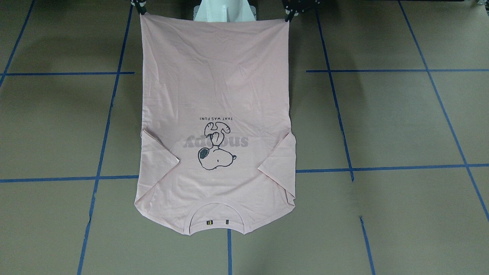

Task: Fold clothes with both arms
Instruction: 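Lift the hem with both grippers and fold it toward the collar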

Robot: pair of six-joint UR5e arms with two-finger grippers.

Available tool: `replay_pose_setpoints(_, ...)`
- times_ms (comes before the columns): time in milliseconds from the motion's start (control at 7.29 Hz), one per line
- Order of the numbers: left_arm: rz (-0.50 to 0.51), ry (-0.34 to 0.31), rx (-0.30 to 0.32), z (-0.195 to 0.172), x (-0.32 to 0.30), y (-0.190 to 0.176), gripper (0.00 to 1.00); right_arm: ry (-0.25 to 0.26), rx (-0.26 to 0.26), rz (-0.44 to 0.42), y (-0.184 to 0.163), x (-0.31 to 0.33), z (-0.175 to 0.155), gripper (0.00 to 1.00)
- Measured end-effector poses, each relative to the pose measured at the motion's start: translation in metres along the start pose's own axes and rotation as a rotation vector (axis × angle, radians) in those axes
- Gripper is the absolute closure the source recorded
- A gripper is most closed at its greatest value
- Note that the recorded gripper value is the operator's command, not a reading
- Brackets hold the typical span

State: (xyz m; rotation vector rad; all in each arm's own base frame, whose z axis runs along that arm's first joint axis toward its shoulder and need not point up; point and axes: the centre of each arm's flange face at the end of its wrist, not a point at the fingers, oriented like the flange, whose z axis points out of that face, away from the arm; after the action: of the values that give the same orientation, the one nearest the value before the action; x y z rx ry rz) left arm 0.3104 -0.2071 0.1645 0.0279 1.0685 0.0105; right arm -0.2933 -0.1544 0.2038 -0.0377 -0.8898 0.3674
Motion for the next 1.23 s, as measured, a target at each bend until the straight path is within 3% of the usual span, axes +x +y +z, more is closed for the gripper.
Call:
replay_pose_setpoints(274, 0.034, 0.001, 0.01, -0.017, 0.017, -0.013, 1.0, -0.003, 0.009, -0.03, -0.014, -0.002, -0.01, 1.0)
replay_pose_setpoints(685, 0.072, -0.074, 0.105, 0.008, 0.033, -0.081, 1.0, -0.005, 0.092, -0.068, -0.05, -0.03, 0.004, 1.0)
replay_pose_setpoints(1234, 0.105, -0.185, 0.213, 0.032, 0.024, -0.191, 1.0, 0.084, 0.184, -0.081, -0.148, -0.087, 0.055, 1.0)
